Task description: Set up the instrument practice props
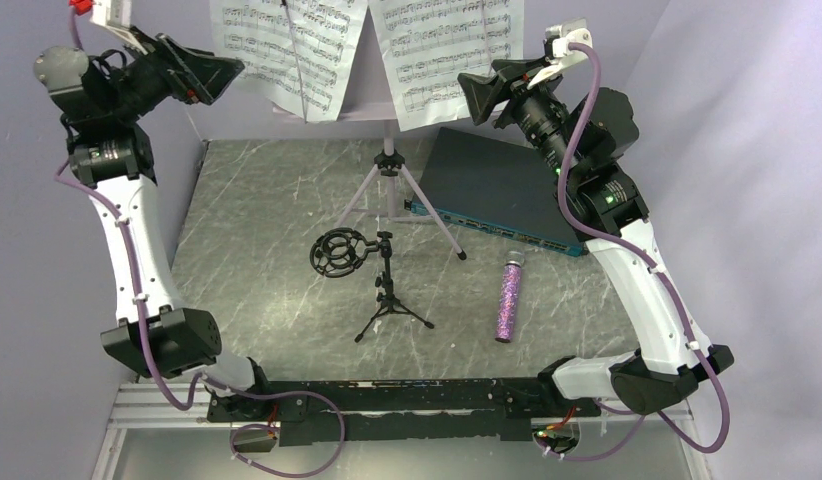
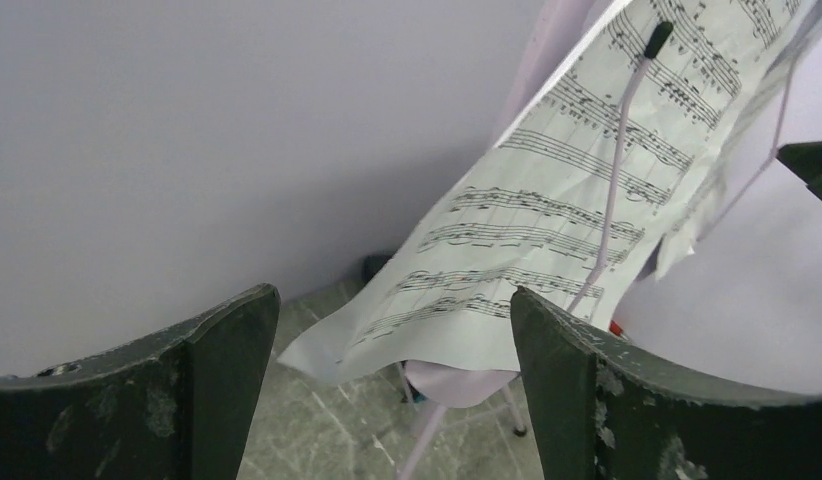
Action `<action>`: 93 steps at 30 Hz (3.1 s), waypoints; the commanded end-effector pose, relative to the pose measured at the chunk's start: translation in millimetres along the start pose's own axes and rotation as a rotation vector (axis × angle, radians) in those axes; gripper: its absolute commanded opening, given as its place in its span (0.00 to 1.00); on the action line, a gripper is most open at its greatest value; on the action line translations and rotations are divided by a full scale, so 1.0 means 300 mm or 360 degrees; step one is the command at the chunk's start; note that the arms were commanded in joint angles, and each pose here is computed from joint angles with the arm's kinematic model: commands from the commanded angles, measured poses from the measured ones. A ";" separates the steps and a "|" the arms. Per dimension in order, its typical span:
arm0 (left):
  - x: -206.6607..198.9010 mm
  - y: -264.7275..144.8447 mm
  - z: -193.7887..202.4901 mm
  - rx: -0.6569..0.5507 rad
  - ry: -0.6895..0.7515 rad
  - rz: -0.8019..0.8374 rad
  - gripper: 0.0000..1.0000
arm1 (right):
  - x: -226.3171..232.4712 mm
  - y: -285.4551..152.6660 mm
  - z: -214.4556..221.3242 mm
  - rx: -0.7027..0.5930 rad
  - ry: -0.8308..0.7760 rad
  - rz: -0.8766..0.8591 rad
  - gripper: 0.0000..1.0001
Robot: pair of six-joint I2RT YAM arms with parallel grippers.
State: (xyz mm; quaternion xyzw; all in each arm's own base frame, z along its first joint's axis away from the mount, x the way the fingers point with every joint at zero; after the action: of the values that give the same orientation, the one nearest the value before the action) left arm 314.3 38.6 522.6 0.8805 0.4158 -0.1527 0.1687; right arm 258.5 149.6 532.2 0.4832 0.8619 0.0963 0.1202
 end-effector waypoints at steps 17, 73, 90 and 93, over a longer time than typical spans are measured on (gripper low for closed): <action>-0.145 0.045 0.174 0.0203 -0.0016 0.0057 0.84 | 0.011 -0.010 -0.012 -0.0035 0.0011 -0.0032 0.66; 0.083 -0.262 0.779 0.0448 -0.0458 -0.1341 0.94 | -0.079 -0.534 1.020 0.1867 0.0511 0.0952 0.97; 0.131 -0.219 0.845 0.0586 -0.0623 -0.1253 0.94 | -0.098 -0.550 1.276 0.2149 0.0702 0.0932 0.20; 0.124 -0.212 0.827 0.0577 -0.0611 -0.1234 0.94 | -0.102 -0.550 1.272 0.2147 0.0680 0.0945 0.06</action>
State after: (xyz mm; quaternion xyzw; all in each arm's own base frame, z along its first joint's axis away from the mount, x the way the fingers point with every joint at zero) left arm 251.3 -0.3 256.5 0.6061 0.6549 -0.4513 -0.0085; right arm 247.5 57.1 125.7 0.6278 0.5675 -0.3449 -0.4059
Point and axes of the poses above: each gripper's point midway between its finger pads, its own y axis out along the fingers, its own x axis along the line the jaws close on, z = x × y, the point moved 10 cm from there along -y, back along the fingers, and after that the axes turned 9 degrees about -y, right-handed, at the moved point
